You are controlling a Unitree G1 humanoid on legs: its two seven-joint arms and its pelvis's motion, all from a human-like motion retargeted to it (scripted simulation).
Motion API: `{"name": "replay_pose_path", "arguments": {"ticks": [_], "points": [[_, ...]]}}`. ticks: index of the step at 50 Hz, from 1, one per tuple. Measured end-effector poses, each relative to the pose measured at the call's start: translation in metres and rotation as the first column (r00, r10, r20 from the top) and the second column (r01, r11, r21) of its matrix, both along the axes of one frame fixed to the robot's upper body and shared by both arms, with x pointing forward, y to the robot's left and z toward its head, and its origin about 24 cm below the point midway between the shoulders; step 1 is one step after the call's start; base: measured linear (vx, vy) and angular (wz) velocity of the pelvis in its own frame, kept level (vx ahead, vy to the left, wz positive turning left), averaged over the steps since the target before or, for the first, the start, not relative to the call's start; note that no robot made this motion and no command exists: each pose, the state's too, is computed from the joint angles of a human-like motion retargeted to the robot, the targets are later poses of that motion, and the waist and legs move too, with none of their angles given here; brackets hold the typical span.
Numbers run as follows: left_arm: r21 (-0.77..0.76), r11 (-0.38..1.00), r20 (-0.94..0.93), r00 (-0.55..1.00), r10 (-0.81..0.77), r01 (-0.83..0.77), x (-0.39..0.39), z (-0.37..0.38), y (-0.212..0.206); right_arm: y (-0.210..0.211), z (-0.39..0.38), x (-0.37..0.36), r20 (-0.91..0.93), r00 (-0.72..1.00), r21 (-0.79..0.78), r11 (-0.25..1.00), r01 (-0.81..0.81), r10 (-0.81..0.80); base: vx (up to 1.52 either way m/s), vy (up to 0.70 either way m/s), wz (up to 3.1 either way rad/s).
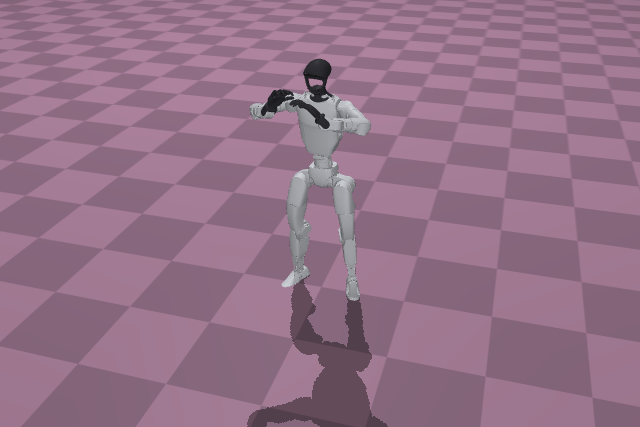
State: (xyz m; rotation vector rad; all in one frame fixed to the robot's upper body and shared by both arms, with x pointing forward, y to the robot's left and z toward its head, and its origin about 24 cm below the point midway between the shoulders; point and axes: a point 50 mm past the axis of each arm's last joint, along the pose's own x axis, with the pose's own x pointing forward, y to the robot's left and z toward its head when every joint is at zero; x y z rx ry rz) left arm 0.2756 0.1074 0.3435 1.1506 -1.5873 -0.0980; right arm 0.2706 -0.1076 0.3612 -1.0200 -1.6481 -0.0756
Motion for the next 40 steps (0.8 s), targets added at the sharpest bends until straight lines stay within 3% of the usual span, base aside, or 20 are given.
{"name": "replay_pose_path", "arguments": {"ticks": [5, 11, 23, 27, 32, 36, 40], "points": [[0.191, 0.980, 0.128, 0.989, -0.072, 0.047, -0.027, -0.030, 0.003, 0.002, -0.030, -0.029, 0.135, 0.989, -0.227, 0.973, -0.028, 0.060, 0.00, 0.00, 0.00], [0.352, 0.935, 0.060, 0.996, -0.067, 0.041, -0.030, -0.074, 0.011, 0.001, -0.077, -0.030, 0.065, 0.997, -0.436, 0.900, -0.018, 0.052, -0.03, 0.00, 0.01], [0.490, 0.861, -0.035, 0.984, 0.174, -0.135, 0.023, -0.137, 0.024, -0.009, -0.147, 0.029, -0.140, 0.967, -0.513, 0.851, 0.115, -0.215, -0.05, 0.00, 0.01], [0.320, 0.938, -0.088, 0.982, 0.170, -0.134, 0.024, -0.125, 0.025, -0.014, -0.136, 0.025, -0.222, 0.961, -0.305, 0.948, 0.092, -0.165, 0.02, 0.01, 0.02], [-0.112, 0.990, -0.398, 0.917, 0.029, -0.080, 0.024, -0.106, 0.032, -0.030, -0.124, 0.019, -0.456, 0.889, 0.156, 0.987, 0.032, 0.043, 0.09, 0.06, 0.08], [-0.497, 0.856, -0.612, 0.756, -0.233, -0.138, 0.040, -0.111, 0.047, -0.041, -0.133, 0.028, -0.583, 0.734, 0.563, 0.825, 0.056, 0.349, 0.07, 0.04, 0.01], [-0.717, 0.625, -0.659, 0.593, -0.463, -0.309, 0.065, -0.137, 0.061, -0.038, -0.156, 0.042, -0.507, 0.566, 0.836, 0.532, 0.139, 0.650, 0.00, 0.00, 0.00]]}}
